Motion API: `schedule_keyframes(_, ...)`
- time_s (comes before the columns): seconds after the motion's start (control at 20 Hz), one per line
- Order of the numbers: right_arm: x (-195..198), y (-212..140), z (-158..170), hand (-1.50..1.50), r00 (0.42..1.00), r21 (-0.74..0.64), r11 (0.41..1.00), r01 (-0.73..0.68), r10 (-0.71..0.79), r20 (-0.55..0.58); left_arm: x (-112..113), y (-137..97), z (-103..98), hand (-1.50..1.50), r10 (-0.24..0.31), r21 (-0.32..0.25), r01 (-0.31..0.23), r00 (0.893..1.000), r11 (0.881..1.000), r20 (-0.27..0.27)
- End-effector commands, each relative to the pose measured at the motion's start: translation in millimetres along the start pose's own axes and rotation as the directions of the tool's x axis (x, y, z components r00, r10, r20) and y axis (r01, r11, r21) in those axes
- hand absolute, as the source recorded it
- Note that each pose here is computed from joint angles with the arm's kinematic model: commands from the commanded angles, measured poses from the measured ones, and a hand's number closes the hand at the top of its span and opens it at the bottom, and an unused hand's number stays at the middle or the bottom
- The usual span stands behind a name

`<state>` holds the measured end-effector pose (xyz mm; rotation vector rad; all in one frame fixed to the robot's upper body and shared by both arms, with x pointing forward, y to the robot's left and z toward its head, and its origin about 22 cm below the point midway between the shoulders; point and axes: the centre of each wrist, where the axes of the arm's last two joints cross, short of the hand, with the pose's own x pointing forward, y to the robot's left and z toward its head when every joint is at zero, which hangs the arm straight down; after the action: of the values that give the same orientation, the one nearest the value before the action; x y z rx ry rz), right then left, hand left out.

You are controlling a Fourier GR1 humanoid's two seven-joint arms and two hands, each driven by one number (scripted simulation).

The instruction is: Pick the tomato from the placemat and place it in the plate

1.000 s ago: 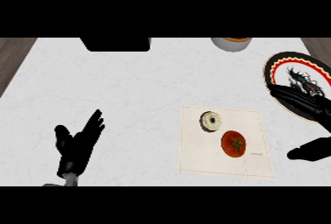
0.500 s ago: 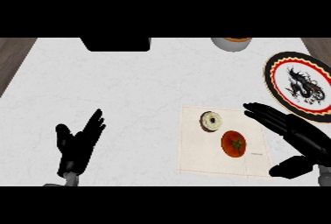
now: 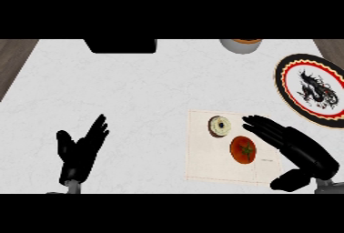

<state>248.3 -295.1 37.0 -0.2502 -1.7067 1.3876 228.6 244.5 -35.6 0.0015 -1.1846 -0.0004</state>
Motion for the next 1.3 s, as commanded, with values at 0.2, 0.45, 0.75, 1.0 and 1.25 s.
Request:
schedule_keyframes(0.2,2.4,15.0,-1.5,-1.5,0.992,-0.013,0.995,-0.103,0.102,-0.072,9.6,-1.5,-13.9,0.0,-0.007,-0.01,0.007,1.0,1.0,0.008)
schedule_keyframes(0.45,1.1,24.2,-31.5,-1.5,0.99,0.011,0.994,-0.106,0.107,-0.092,-4.7,16.6,1.9,0.0,-0.006,0.003,0.006,1.0,1.0,-0.004)
schedule_keyframes(0.75,-13.0,36.7,-13.9,-1.5,0.99,0.063,0.992,-0.105,0.11,-0.083,5.0,17.7,-3.5,0.0,0.01,-0.006,-0.009,1.0,1.0,0.003)
schedule_keyframes(1.0,-14.7,54.6,-35.4,1.5,0.972,0.13,0.965,-0.228,0.233,-0.018,-8.1,3.2,-1.0,0.0,-0.007,-0.013,0.007,1.0,1.0,0.0)
schedule_keyframes(1.25,-17.3,32.6,-46.2,1.5,0.967,0.049,0.966,-0.254,0.255,-0.007,7.5,2.2,5.5,0.0,-0.021,0.006,0.021,1.0,1.0,0.015)
